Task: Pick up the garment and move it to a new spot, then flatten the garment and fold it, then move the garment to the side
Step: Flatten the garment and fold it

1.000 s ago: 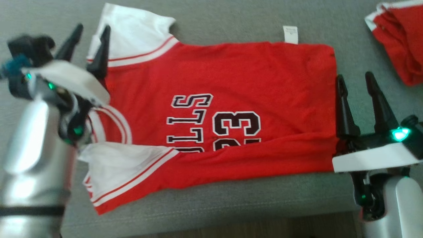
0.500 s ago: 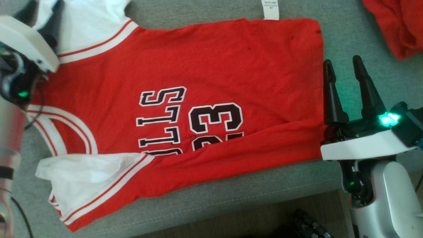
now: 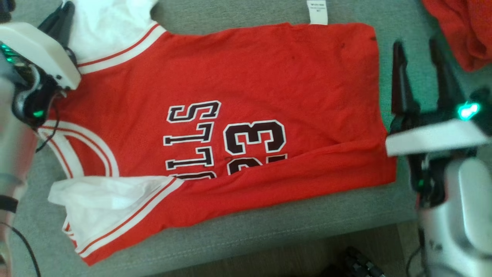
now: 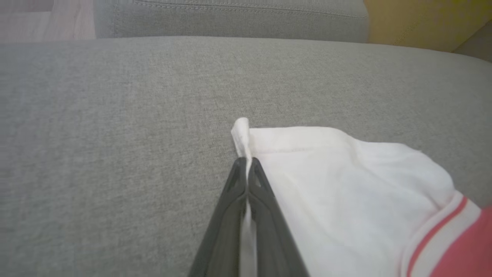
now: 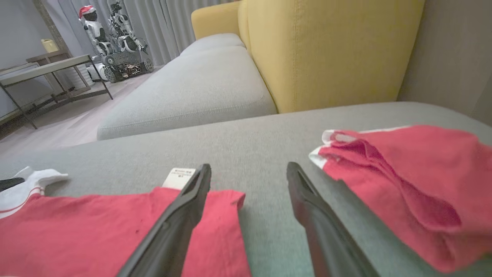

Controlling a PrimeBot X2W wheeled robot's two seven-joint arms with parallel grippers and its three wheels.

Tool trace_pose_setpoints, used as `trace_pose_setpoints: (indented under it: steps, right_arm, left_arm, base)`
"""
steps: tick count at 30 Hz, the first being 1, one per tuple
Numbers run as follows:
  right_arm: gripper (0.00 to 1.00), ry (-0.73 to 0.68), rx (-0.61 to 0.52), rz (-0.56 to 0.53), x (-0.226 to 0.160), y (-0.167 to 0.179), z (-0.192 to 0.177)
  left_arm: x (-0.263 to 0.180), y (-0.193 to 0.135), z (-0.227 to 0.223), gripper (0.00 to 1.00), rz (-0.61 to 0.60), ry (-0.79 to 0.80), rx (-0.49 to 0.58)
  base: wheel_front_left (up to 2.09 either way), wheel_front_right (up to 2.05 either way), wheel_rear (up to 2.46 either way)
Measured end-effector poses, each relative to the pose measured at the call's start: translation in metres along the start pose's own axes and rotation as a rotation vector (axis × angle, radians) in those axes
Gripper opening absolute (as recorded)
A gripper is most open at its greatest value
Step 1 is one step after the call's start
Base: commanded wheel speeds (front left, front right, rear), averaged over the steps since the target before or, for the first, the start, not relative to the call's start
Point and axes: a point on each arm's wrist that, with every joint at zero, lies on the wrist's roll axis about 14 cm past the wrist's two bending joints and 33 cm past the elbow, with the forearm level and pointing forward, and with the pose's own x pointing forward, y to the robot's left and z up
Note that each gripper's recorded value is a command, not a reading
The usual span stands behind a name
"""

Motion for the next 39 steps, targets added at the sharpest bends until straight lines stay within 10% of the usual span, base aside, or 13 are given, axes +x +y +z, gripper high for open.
trace_pose_setpoints:
  steps: [21, 22, 23, 24, 39]
  right_arm:
    - [1.0, 0.524, -0.102, 0.102, 0.062, 0.015, -0.067]
    - [0.93, 0.539, -0.106, 0.105, 0.062, 0.016, -0.067]
    - [0.36, 0.55, -0.106, 0.109, 0.061, 0.018, -0.066]
    - [0.0, 0.55, -0.106, 0.109, 0.061, 0.018, -0.066]
    - [0.0, 0.389, -0.054, 0.094, 0.076, 0.021, -0.023]
  left_arm:
    - [-0.023, -0.011, 0.024, 0.0, -0.009, -0.142, 0.014]
    - [-0.024, -0.012, 0.026, 0.0, -0.01, -0.147, 0.016]
    - [-0.025, -0.012, 0.029, 0.0, -0.01, -0.158, 0.016]
    - [-0.025, -0.012, 0.029, 0.0, -0.01, -0.158, 0.016]
    - [-0.04, -0.01, 0.079, 0.0, 0.003, -0.322, 0.04]
  base:
    - [0.0, 0.0, 0.0]
    - [0.0, 0.0, 0.0]
    - [0.0, 0.0, 0.0]
    - [0.0, 0.0, 0.0]
    - [0.0, 0.0, 0.0]
